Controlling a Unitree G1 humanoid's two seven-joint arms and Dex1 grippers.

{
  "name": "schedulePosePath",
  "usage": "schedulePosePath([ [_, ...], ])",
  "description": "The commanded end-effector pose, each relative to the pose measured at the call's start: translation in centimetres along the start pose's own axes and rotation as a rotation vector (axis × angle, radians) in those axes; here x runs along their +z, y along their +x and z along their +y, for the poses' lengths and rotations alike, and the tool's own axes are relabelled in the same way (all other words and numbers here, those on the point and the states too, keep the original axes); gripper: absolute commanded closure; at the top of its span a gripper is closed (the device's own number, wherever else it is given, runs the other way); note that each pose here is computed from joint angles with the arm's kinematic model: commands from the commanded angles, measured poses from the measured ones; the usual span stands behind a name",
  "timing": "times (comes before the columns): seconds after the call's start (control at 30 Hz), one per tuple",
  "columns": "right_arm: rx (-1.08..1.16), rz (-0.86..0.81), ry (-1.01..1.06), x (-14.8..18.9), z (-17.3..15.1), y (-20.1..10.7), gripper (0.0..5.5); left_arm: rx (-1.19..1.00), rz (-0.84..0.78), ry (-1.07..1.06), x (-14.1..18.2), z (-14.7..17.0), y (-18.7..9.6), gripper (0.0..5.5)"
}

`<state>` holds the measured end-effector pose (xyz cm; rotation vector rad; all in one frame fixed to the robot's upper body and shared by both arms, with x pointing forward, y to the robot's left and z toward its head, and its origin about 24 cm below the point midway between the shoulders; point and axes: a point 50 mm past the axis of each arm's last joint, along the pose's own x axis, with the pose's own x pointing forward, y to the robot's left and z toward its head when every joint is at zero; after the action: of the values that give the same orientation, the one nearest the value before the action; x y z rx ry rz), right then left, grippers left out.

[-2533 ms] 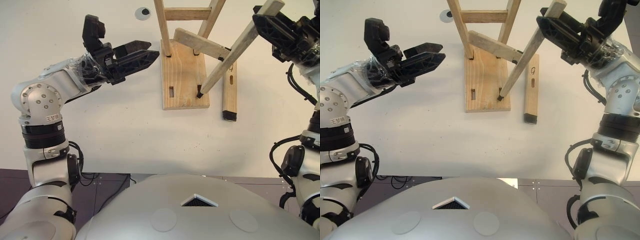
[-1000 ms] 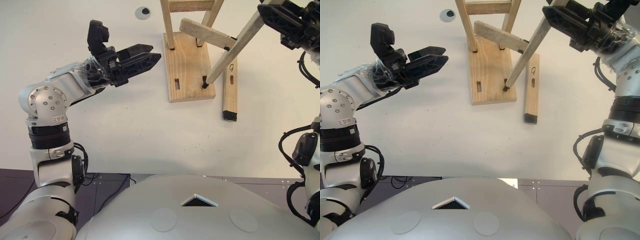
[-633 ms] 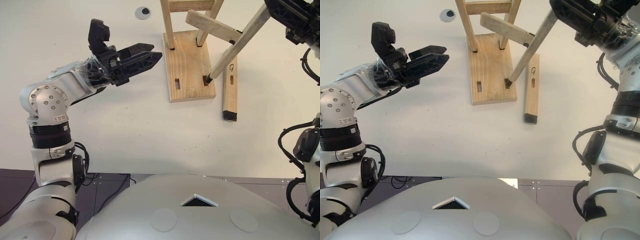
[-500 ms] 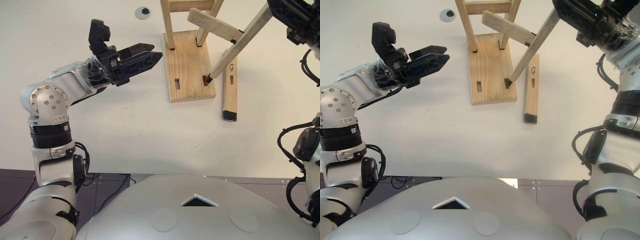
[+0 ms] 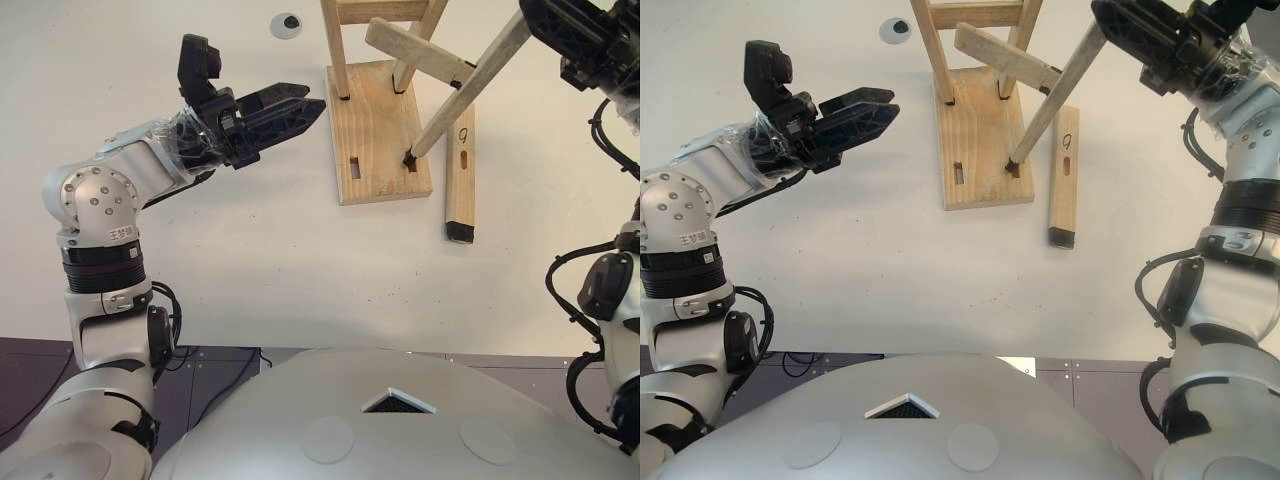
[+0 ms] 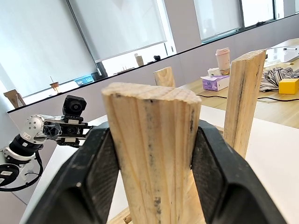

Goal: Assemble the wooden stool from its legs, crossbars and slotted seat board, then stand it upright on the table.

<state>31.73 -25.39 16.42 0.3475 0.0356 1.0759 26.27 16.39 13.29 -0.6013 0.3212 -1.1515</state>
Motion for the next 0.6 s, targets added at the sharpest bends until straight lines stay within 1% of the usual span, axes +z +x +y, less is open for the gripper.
schedulePosePath([
  [0.03, 0.021, 0.170, -0.038, -0.8, -0.1, -0.3, 3.45, 0.024, 0.005, 0.009, -0.3, 0.1, -0.1, 1.53],
  [0.13, 0.094, 0.333, -0.077, -1.3, 0.0, -0.3, 3.45, 0.033, -0.003, 0.004, -0.7, 0.1, -0.1, 1.53],
  [0.2, 0.141, 0.403, -0.110, -0.7, 0.1, 0.2, 3.45, 0.034, -0.008, -0.003, -1.0, 0.1, -0.1, 1.53],
  [0.37, 0.211, 0.516, -0.179, 1.4, -0.2, 1.4, 3.45, 0.047, -0.037, -0.022, -2.0, 0.1, 0.1, 1.53],
  [0.47, 0.220, 0.596, -0.198, 1.2, -0.5, 1.7, 3.45, 0.071, -0.061, -0.016, -2.5, -0.1, 0.3, 1.53],
  [0.6, 0.226, 0.642, -0.205, 1.2, -0.6, 1.6, 3.45, 0.076, -0.081, -0.015, -2.5, -0.3, 0.2, 1.53],
])
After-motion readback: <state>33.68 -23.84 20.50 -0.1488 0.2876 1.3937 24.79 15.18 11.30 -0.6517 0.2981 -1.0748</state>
